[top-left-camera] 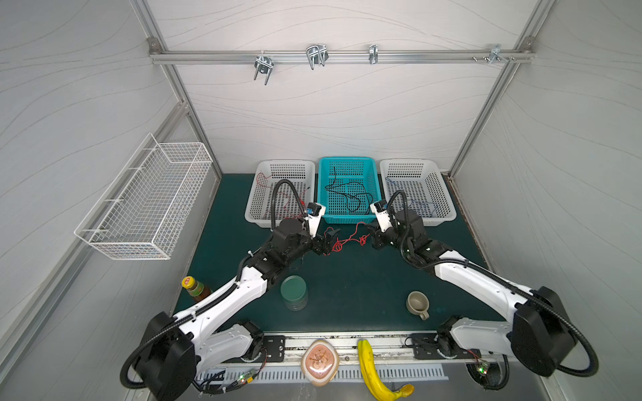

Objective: Untangle the cables

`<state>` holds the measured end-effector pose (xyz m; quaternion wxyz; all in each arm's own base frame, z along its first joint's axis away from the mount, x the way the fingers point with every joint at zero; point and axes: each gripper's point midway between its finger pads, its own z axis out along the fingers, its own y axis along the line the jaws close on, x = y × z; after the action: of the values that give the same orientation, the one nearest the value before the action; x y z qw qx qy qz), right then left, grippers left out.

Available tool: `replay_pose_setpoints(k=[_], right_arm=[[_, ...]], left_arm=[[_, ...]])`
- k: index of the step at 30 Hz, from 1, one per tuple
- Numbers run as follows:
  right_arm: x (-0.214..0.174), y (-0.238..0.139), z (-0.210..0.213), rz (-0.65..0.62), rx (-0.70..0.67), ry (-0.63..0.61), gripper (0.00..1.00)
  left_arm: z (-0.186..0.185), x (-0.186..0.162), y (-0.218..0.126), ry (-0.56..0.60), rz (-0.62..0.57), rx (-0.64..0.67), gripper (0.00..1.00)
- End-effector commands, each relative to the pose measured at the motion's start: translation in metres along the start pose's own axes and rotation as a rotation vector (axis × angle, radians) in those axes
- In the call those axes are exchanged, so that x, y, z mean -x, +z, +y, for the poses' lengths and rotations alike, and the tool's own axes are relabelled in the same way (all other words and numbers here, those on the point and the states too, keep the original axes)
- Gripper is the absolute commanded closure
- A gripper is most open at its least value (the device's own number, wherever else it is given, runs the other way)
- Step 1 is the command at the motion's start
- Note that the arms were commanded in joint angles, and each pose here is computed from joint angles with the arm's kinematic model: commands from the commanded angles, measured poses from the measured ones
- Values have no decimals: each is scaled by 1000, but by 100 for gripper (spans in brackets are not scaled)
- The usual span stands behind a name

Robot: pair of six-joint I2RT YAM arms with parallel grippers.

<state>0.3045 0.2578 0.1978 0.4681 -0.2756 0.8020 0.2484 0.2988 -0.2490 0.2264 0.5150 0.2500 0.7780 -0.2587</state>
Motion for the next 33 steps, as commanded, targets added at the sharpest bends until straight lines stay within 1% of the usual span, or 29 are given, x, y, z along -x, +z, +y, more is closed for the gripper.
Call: replay_pose_setpoints(k=[1, 6, 9, 11, 13, 17, 19, 22, 23, 30, 33], right_arm=[[32, -7, 21, -95, 87, -23, 100], [34, -8, 30, -100, 116, -24, 100], [34, -10, 33, -108, 128, -18, 100], [35, -11, 34, -116, 137, -14, 100], [37, -13, 36, -125, 146, -11, 100], [38, -11, 38, -129, 154, -6, 100], [38, -9, 39, -128, 157, -4, 100], [36, -6, 39, -121, 158, 1, 100], [36, -5, 39, -120, 156, 1, 100], [31, 1, 37, -104, 144, 15, 100], [30, 1, 34, -104, 129, 19, 89]], left_arm=[[-20, 14, 15, 67, -3, -41, 17], [-24, 10, 37, 55, 38, -48, 21], [-21, 6, 44, 46, 49, -31, 28], [-17, 3, 48, 41, 65, -12, 37], [-16, -1, 51, 34, 83, -3, 49], [-12, -7, 55, 20, 113, 14, 71], [-10, -10, 57, 15, 132, 28, 84], [-6, -13, 58, 17, 155, 50, 97], [-4, -14, 58, 16, 161, 58, 100], [17, -16, 51, 25, 149, 183, 100], [28, -14, 46, 36, 142, 248, 100]])
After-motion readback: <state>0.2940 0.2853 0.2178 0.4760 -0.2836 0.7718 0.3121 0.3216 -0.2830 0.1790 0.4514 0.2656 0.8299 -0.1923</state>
